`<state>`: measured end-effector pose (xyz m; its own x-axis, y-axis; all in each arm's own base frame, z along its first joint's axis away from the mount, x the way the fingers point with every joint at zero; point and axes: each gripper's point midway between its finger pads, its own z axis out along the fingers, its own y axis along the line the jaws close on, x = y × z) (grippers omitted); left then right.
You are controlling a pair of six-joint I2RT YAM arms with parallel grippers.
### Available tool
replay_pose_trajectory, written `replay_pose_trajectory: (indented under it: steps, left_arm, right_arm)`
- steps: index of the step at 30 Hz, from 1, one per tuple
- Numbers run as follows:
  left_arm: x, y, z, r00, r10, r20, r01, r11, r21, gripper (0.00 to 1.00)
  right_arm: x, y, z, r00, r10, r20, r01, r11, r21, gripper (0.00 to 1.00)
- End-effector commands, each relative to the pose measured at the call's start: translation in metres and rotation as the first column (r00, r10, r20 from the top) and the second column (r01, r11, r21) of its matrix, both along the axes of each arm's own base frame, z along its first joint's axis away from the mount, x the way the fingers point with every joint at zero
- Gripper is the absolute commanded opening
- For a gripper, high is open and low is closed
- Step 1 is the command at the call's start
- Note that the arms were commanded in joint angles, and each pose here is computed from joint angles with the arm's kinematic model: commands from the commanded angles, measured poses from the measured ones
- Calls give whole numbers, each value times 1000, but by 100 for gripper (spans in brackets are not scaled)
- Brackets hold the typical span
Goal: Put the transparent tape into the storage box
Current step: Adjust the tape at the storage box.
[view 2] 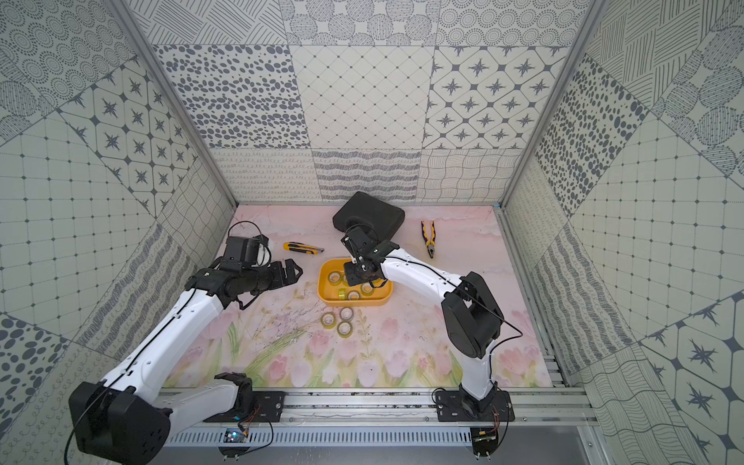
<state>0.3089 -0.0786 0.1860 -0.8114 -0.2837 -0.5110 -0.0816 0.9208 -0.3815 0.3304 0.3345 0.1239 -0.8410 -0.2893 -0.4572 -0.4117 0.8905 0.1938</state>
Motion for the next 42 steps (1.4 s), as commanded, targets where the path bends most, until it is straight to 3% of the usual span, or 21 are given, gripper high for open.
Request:
replay_pose_trajectory:
  steps: [1,9,17,21,26,34,39,42]
  left_arm:
    - [-2,-2,-2,1000,-8,-13,8,1000,-9,99]
    - [-3,-2,-1,1000,-11,-12,10,1000,-12,99]
    - [-3,-3,1,1000,-13,-5,13,1000,-17,99]
    - [-3,-3,1,1000,-11,-6,11,1000,-15,99]
    - [-3,-2,1,1000,-10,-5,10,1000,-14,99]
    - [-3,-2,1,1000,-11,-4,11,1000,-13,99]
    - [-3,-2,1,1000,-10,-4,9,1000,-12,99]
    - [-3,-2,1,1000,-9,-4,9,1000,-12,99]
  right_arm:
    - [-10,11,-5,1000,21,-23,-20,999,27,44]
    - [-33,39,-37,991,79,-110,-78,997,20,43]
    - [-35,60,-57,979,109,-173,-101,994,52,43]
    - [-32,71,-61,975,123,-186,-111,991,72,38]
    - [-27,82,-59,973,138,-183,-121,987,103,19]
    - [-9,73,-29,988,110,-113,-96,988,122,7]
    - [-2,53,-28,991,76,-109,-64,992,111,5]
    - [-2,42,-37,990,63,-122,-51,994,97,12]
